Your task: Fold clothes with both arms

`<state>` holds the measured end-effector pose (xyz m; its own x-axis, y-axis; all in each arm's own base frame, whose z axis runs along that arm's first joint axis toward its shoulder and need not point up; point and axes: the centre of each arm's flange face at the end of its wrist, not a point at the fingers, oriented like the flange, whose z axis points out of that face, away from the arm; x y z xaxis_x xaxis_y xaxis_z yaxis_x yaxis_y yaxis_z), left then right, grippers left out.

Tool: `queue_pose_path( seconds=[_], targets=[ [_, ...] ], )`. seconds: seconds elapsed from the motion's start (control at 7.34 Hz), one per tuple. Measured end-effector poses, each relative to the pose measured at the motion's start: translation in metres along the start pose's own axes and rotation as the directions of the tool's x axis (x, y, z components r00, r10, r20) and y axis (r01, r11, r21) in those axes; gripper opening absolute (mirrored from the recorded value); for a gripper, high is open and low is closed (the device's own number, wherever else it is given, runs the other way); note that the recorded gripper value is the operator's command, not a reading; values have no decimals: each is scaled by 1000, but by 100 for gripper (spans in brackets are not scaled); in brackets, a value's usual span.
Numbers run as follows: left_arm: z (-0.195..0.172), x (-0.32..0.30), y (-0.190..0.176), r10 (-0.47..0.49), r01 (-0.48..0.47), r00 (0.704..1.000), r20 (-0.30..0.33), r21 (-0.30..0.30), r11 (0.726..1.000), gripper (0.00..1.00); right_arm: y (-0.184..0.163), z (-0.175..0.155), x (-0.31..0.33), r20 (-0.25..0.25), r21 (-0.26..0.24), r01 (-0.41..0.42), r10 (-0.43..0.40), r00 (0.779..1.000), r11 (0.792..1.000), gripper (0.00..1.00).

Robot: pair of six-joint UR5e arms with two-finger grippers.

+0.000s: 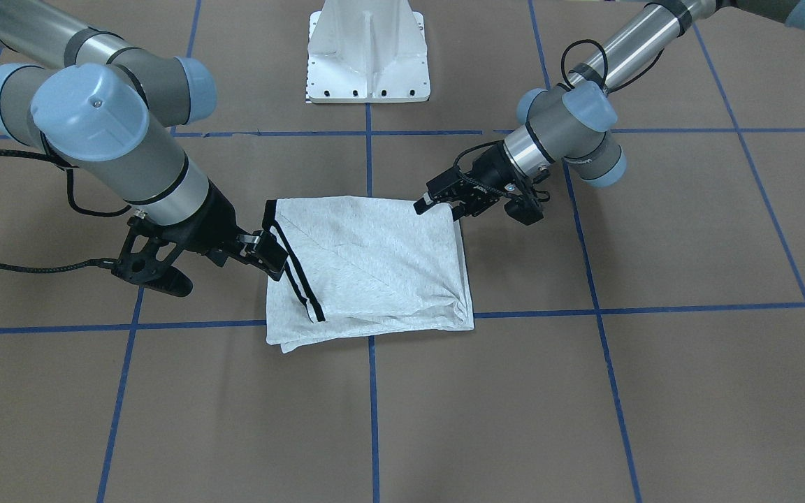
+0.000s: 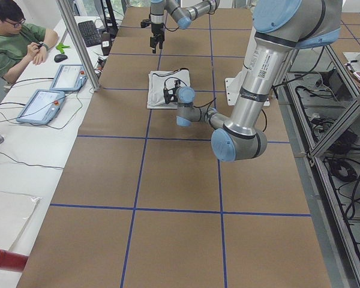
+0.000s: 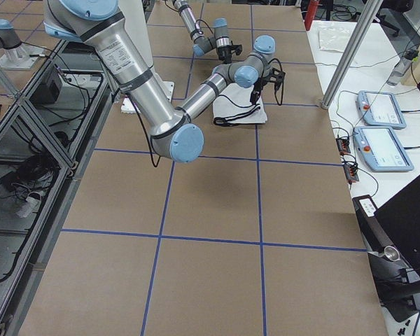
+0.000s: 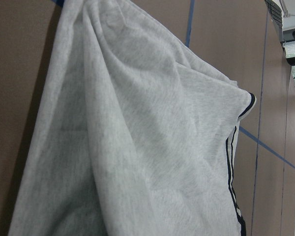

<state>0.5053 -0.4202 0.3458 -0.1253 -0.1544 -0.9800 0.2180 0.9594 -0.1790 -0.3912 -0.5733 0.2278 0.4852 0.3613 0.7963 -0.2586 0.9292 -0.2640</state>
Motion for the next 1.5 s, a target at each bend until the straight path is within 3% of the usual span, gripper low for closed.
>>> queue_pose_path(
  seconds=[1.5],
  targets=[
    [0, -9, 7, -18, 18, 1000, 26, -22, 1000, 99, -3, 4, 8, -11, -1, -9, 9, 1000, 1000, 100]
  ],
)
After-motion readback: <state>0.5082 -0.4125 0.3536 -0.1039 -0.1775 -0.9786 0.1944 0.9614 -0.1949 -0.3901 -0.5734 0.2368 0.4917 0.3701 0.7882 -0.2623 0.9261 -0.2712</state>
